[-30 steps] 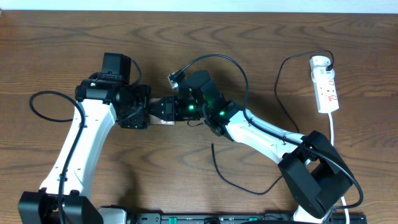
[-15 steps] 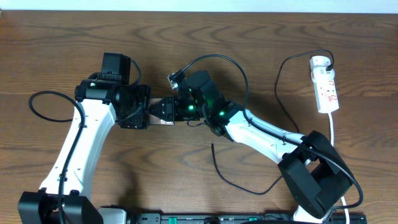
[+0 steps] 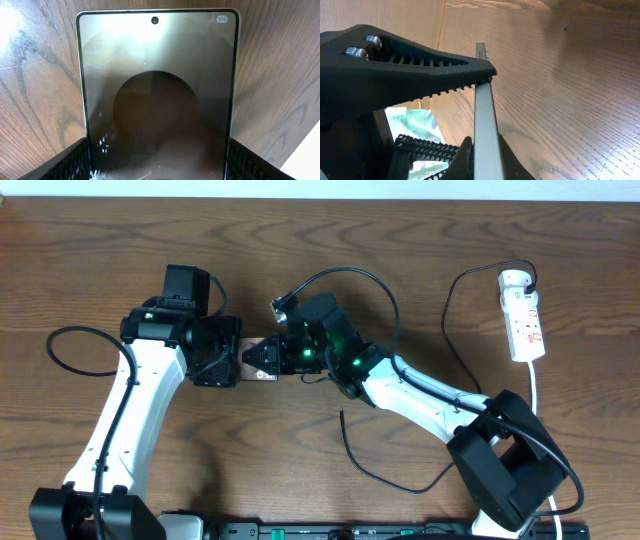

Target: Plug charger to phone and switch on socket

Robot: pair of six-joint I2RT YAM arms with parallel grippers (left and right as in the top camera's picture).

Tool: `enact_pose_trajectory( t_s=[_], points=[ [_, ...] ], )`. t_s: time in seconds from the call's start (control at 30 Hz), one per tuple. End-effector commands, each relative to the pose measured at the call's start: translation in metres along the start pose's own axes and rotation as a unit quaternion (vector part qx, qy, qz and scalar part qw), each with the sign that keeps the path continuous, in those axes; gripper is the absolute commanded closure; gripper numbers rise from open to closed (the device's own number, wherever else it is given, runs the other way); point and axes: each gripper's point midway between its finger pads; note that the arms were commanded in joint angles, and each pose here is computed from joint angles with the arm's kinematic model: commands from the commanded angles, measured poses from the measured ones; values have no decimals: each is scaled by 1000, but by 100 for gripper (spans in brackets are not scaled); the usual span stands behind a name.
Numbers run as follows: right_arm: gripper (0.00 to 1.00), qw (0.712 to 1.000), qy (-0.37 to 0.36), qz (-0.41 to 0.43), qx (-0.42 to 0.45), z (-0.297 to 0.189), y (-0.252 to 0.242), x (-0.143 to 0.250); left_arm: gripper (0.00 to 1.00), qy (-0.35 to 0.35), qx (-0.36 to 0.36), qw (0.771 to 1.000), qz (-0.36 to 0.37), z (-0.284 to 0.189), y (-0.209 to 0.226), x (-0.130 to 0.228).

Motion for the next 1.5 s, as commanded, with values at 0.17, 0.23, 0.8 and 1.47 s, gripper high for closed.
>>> enact_pose_trajectory(
  t_s=[0.17, 0.23, 0.8, 1.47],
  points=[
    [98, 1000, 14, -11, -13, 4, 10, 8, 93, -3, 2, 1000, 3, -1, 0, 0],
    [99, 1000, 14, -11, -13, 4, 10, 8, 93, -3, 1, 1000, 4, -1, 0, 0],
    [99, 1000, 14, -11, -13, 4, 10, 8, 10, -3, 2, 1000, 14, -1, 0, 0],
    [99, 996, -74, -17, 53, -29, -38, -50, 9, 24, 85, 991, 104, -34, -22, 19]
  ],
)
Point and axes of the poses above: each gripper's point midway between its finger pads, its own z axis out along the fingers, its own y axis along the line the jaws close on, x = y × z, and after that the axes turned 1 degree about -z, right-handed
